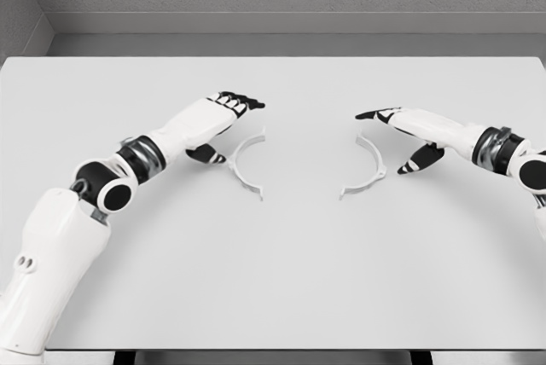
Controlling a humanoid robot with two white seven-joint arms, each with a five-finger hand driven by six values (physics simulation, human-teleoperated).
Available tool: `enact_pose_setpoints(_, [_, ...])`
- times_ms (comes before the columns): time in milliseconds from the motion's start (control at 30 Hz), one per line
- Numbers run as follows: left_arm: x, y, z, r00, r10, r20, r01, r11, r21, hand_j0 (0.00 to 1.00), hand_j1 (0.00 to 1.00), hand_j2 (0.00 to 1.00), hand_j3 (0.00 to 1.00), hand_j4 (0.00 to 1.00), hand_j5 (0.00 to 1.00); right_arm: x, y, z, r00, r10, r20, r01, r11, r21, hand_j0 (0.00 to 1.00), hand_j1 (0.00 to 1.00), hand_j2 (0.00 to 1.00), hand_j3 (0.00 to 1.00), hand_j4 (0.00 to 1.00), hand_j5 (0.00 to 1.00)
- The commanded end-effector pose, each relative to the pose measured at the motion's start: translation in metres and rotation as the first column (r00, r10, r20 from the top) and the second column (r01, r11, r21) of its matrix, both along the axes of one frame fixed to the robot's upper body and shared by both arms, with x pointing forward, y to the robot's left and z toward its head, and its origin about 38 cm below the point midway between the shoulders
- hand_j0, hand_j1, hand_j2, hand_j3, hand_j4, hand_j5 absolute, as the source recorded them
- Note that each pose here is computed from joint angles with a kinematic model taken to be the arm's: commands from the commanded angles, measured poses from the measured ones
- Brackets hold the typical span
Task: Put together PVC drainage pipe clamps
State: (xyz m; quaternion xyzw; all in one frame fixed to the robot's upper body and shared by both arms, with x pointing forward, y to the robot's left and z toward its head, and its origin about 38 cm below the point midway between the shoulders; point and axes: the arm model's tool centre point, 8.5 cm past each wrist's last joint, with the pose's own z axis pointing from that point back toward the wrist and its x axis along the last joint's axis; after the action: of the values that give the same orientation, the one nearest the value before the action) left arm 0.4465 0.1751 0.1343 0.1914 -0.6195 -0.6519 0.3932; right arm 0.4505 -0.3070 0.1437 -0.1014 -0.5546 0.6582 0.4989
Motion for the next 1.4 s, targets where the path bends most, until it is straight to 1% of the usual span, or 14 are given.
enact_pose_setpoints(0, [0.0, -0.003, -0.003, 1.0, 0.003, -0.012, -0.003, 1.0, -0.007, 1.0, 1.0, 1.0, 1.0, 1.0, 1.0, 0.0, -0.001, -0.003, 1.0, -0.008, -0.009, 0.008, 1.0, 0.005, 1.0, 1.0, 1.0, 1.0, 1.0, 1.0])
enact_pose_setpoints(167, [0.002, -0.004, -0.001, 1.0, -0.001, -0.008, 0.001, 1.0, -0.006, 1.0, 1.0, 1.0, 1.0, 1.0, 1.0, 0.001, 0.004, -0.003, 1.0, -0.002, -0.009, 0.002, 1.0, 0.016, 1.0, 1.0, 1.0, 1.0, 1.0, 1.0])
enact_pose_setpoints(367, [0.01, -0.01, 0.001, 1.0, 0.001, -0.013, -0.001, 1.0, -0.012, 1.0, 1.0, 1.0, 1.0, 1.0, 1.0, 0.001, 0.011, -0.004, 1.0, 0.008, -0.006, -0.008, 0.999, 0.031, 1.0, 1.0, 1.0, 1.0, 1.0, 1.0])
enact_pose_setpoints(433, [0.011, -0.008, 0.001, 1.0, 0.005, -0.014, -0.006, 1.0, -0.011, 1.0, 1.0, 1.0, 1.0, 1.0, 1.0, 0.001, 0.012, -0.003, 1.0, 0.011, -0.004, -0.011, 0.999, 0.032, 1.0, 1.0, 1.0, 1.0, 1.0, 1.0])
enact_pose_setpoints(500, [0.014, -0.006, 0.006, 1.0, 0.01, -0.004, -0.01, 1.0, -0.012, 1.0, 1.0, 1.0, 1.0, 1.0, 1.0, 0.001, 0.012, -0.003, 1.0, 0.011, -0.004, -0.011, 0.999, 0.032, 1.0, 1.0, 1.0, 1.0, 1.0, 1.0])
enact_pose_setpoints(533, [0.015, -0.004, 0.005, 1.0, 0.015, -0.007, -0.015, 1.0, -0.012, 1.0, 1.0, 1.0, 1.0, 1.0, 1.0, 0.001, 0.012, -0.003, 1.0, 0.011, -0.004, -0.011, 0.999, 0.032, 1.0, 1.0, 1.0, 1.0, 1.0, 1.0])
enact_pose_setpoints(567, [0.016, -0.002, -0.001, 0.999, 0.021, -0.024, -0.021, 1.0, -0.007, 1.0, 1.0, 1.0, 1.0, 1.0, 1.0, 0.001, 0.016, -0.004, 1.0, 0.015, -0.004, -0.015, 0.999, 0.04, 1.0, 1.0, 1.0, 1.0, 1.0, 1.0])
enact_pose_setpoints(600, [0.017, -0.001, -0.003, 0.999, 0.027, -0.031, -0.027, 1.0, -0.004, 1.0, 1.0, 1.0, 1.0, 1.0, 1.0, 0.001, 0.016, -0.004, 1.0, 0.015, -0.004, -0.015, 0.999, 0.041, 1.0, 1.0, 1.0, 1.0, 1.0, 1.0])
enact_pose_setpoints(700, [0.018, -0.002, -0.001, 0.999, 0.025, -0.026, -0.025, 1.0, -0.005, 1.0, 1.0, 1.0, 1.0, 1.0, 1.0, 0.001, 0.018, -0.004, 1.0, 0.017, -0.004, -0.017, 0.999, 0.045, 1.0, 1.0, 1.0, 1.0, 1.0, 1.0])
enact_pose_setpoints(733, [0.018, -0.001, -0.004, 0.999, 0.028, -0.033, -0.028, 1.0, -0.003, 1.0, 1.0, 1.0, 1.0, 1.0, 1.0, 0.001, 0.018, -0.004, 1.0, 0.017, -0.004, -0.017, 0.999, 0.045, 1.0, 1.0, 1.0, 1.0, 1.0, 1.0])
enact_pose_setpoints(900, [0.016, -0.008, -0.006, 0.999, 0.008, -0.038, -0.008, 1.0, 0.003, 1.0, 1.0, 1.0, 1.0, 1.0, 1.0, 0.001, 0.02, -0.003, 1.0, 0.021, -0.001, -0.021, 0.999, 0.047, 1.0, 1.0, 1.0, 1.0, 1.0, 1.0])
enact_pose_setpoints(967, [0.015, -0.017, -0.006, 0.999, 0.0, -0.038, -0.001, 1.0, -0.013, 1.0, 1.0, 1.0, 1.0, 1.0, 1.0, 0.001, 0.022, -0.004, 1.0, 0.025, -0.001, -0.025, 0.998, 0.051, 1.0, 1.0, 1.0, 1.0, 1.0, 1.0])
enact_pose_setpoints(1100, [0.014, -0.025, -0.006, 0.999, -0.008, -0.037, 0.008, 1.0, -0.023, 1.0, 1.0, 1.0, 1.0, 1.0, 1.0, 0.001, 0.023, -0.003, 1.0, 0.028, 0.001, -0.028, 0.998, 0.053, 1.0, 1.0, 1.0, 1.0, 1.0, 1.0])
enact_pose_setpoints(1367, [0.011, -0.028, -0.006, 0.999, -0.018, -0.034, 0.017, 0.999, -0.029, 1.0, 1.0, 1.0, 1.0, 1.0, 1.0, 0.001, 0.024, -0.004, 1.0, 0.028, 0.001, -0.028, 0.998, 0.058, 1.0, 1.0, 1.0, 1.0, 1.0, 1.0])
